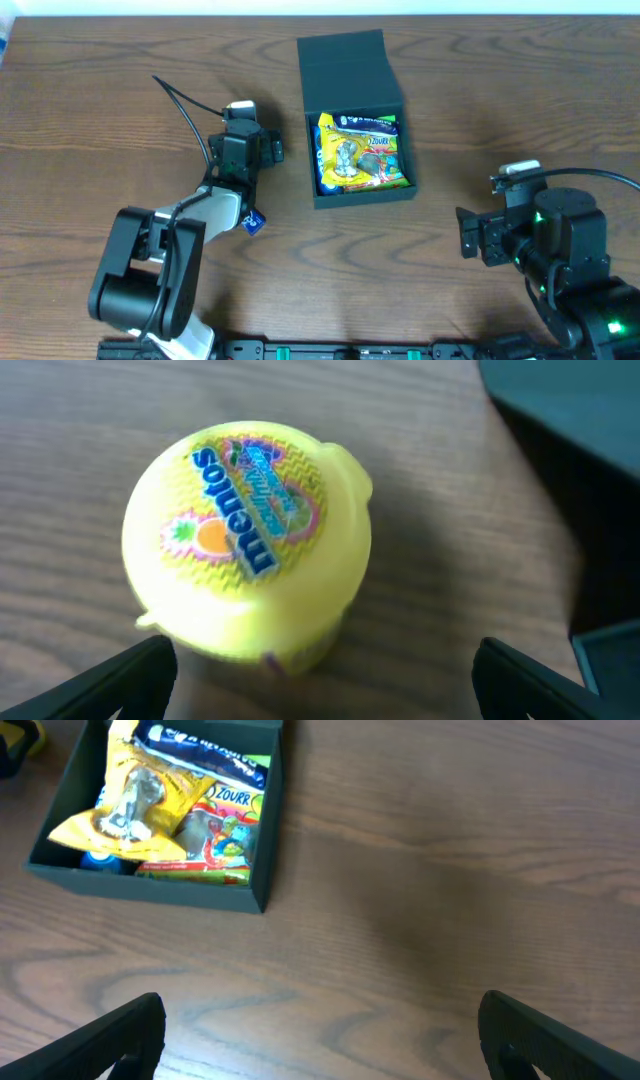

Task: Pack container
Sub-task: 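Lower the left gripper and grasp the yellow Mentos tin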

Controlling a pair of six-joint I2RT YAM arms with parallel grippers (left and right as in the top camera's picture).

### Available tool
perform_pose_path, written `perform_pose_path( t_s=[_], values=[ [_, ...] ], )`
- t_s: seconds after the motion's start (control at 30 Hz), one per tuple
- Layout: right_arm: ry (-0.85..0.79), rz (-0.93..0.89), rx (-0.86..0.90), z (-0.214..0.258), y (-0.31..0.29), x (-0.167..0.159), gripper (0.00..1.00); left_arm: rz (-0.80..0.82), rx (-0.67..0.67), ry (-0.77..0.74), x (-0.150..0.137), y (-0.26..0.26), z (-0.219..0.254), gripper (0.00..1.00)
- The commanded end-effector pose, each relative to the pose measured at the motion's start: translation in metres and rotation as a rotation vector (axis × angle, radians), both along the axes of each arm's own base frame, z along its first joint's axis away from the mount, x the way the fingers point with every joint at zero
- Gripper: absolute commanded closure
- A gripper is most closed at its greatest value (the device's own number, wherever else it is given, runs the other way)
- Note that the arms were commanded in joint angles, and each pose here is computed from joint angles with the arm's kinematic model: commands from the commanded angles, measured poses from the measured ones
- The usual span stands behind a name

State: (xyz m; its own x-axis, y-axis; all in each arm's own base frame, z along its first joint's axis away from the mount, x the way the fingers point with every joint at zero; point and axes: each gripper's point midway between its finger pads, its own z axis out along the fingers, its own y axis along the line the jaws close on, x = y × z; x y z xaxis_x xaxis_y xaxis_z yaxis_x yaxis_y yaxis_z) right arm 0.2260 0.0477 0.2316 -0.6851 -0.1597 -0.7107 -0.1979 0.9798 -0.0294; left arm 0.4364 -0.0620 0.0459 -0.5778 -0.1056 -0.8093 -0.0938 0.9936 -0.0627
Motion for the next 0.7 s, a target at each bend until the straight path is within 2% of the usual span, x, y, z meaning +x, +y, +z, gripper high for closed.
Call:
perform_pose_path(
  t_s=[0.0, 0.4, 0.67],
  values=[
    [0.01, -0.027, -0.003, -0.005, -0.004, 0.001, 0.01, 0.02, 0.029, -0.014, 0.008, 0.009, -0.006, 0.05],
    [0.072, -0.03, -0.022, -0.019, -0.003, 0.009, 0.01, 0.057, 0.023, -0.035, 0.045, 0.019, -0.013, 0.05],
    [0.113, -0.03, -0.033, -0.029, -0.002, 0.012, 0.01, 0.054, 0.018, -0.047, 0.053, 0.017, -0.009, 0.04]
  ],
)
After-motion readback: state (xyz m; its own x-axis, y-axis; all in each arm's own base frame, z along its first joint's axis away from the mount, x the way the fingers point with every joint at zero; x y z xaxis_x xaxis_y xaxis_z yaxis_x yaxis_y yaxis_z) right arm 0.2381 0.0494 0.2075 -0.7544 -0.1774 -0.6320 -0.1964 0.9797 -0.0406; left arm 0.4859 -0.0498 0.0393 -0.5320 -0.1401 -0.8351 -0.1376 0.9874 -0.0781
